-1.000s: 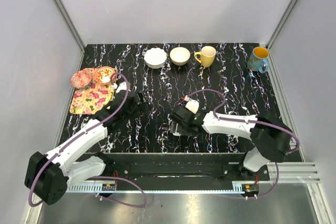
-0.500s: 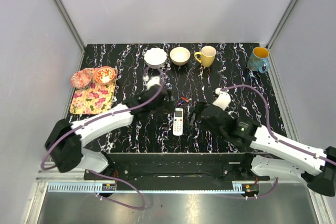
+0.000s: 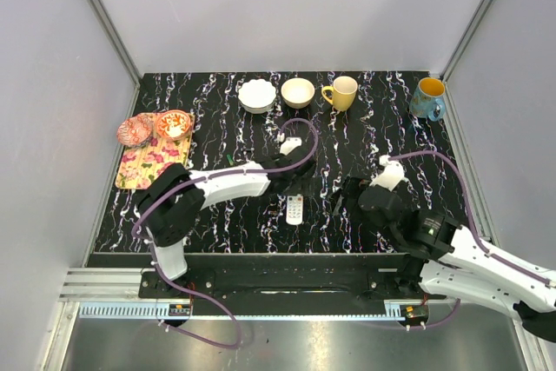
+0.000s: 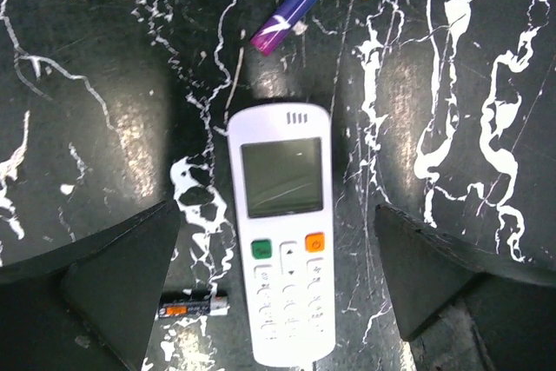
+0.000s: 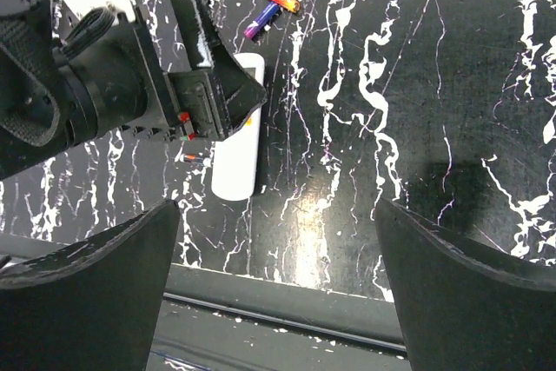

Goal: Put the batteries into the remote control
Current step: Pick up the remote control from the center of the board.

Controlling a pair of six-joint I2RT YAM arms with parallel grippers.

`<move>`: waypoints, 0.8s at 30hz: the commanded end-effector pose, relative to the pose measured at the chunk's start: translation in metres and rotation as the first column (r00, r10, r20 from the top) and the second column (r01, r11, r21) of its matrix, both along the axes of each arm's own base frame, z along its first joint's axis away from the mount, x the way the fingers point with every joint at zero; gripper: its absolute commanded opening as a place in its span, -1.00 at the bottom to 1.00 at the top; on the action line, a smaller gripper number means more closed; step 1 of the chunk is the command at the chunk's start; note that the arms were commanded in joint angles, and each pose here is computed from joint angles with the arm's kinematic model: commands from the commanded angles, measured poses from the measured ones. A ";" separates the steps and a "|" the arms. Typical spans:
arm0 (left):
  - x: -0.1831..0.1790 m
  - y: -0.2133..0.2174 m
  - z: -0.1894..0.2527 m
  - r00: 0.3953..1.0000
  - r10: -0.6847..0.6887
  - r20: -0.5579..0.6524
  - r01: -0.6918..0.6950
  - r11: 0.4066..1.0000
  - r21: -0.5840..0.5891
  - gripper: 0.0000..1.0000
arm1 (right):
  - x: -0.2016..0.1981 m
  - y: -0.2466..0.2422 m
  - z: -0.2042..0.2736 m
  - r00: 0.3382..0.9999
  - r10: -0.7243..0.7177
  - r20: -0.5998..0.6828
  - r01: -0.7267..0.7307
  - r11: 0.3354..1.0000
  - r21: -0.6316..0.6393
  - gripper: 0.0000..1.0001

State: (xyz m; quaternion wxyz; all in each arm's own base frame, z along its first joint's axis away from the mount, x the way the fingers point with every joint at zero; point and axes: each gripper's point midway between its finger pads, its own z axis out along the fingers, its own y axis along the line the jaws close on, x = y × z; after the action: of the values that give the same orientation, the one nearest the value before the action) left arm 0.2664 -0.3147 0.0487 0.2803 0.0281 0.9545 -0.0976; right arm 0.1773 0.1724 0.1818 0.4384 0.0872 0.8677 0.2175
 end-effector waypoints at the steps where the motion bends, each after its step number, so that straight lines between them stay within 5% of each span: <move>1: 0.013 -0.020 0.009 0.999 -0.023 0.025 0.023 1.000 -0.006 0.98 | 0.004 -0.001 -0.001 1.000 0.003 0.020 -0.002 0.999 -0.042 1.00; 24: 0.005 -0.017 -0.029 0.997 -0.060 -0.055 0.065 0.995 0.078 0.22 | 0.002 -0.002 0.002 1.000 0.005 0.025 -0.004 1.000 -0.014 1.00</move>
State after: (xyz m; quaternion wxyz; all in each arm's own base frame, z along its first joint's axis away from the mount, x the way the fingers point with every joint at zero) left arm 0.2694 -0.3233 0.0196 0.2505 0.0583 0.9645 -0.0606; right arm 0.1767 0.1702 0.1824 0.4435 0.0735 0.8673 0.2136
